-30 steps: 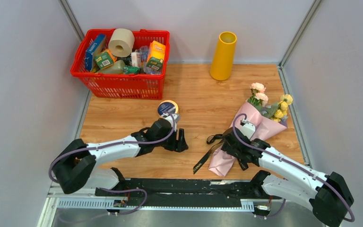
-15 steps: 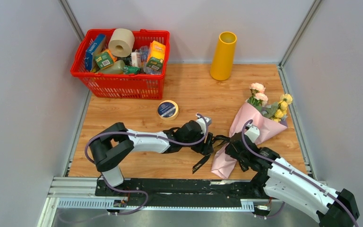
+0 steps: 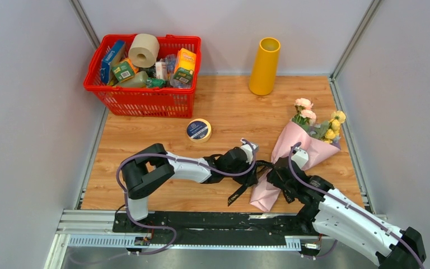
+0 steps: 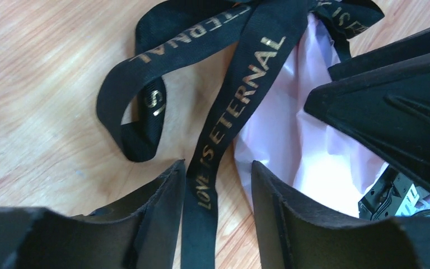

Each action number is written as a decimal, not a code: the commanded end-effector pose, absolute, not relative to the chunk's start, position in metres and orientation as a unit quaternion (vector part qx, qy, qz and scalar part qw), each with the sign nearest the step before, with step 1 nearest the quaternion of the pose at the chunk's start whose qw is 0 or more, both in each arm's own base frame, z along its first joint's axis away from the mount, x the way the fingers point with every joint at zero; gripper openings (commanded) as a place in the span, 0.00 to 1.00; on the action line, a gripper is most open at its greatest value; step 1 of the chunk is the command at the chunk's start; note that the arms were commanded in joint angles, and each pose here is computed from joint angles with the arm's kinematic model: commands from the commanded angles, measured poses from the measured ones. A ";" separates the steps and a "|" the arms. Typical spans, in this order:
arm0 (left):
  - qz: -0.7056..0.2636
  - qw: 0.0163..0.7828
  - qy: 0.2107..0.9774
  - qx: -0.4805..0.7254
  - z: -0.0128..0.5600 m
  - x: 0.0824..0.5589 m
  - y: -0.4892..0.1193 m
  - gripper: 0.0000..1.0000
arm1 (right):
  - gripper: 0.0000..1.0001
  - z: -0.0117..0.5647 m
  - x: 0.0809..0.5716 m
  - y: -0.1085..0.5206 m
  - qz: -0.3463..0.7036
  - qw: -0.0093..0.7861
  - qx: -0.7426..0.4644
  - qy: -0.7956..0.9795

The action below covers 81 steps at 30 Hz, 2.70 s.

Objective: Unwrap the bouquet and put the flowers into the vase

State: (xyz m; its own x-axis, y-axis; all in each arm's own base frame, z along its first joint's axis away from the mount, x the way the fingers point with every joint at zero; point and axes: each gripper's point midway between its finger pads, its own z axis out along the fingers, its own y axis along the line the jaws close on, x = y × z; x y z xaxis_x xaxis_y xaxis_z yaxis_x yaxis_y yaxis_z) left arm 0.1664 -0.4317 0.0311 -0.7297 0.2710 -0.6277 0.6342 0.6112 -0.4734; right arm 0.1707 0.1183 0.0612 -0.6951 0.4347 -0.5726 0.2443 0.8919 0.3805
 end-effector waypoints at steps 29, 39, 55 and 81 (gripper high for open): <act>-0.231 0.313 0.909 0.150 0.075 0.186 -0.357 0.00 | 0.42 0.048 0.209 0.146 0.134 0.383 0.121 0.906; -0.205 0.343 0.908 0.129 0.095 0.203 -0.319 0.00 | 0.42 0.034 0.218 0.137 0.088 0.388 0.109 0.911; -0.121 0.410 0.899 0.099 0.144 0.221 -0.250 0.00 | 0.42 0.028 0.219 0.139 0.092 0.386 0.109 0.911; 0.064 0.494 0.861 -0.103 0.221 0.262 -0.062 0.00 | 0.41 0.021 0.216 0.129 0.091 0.378 0.132 0.912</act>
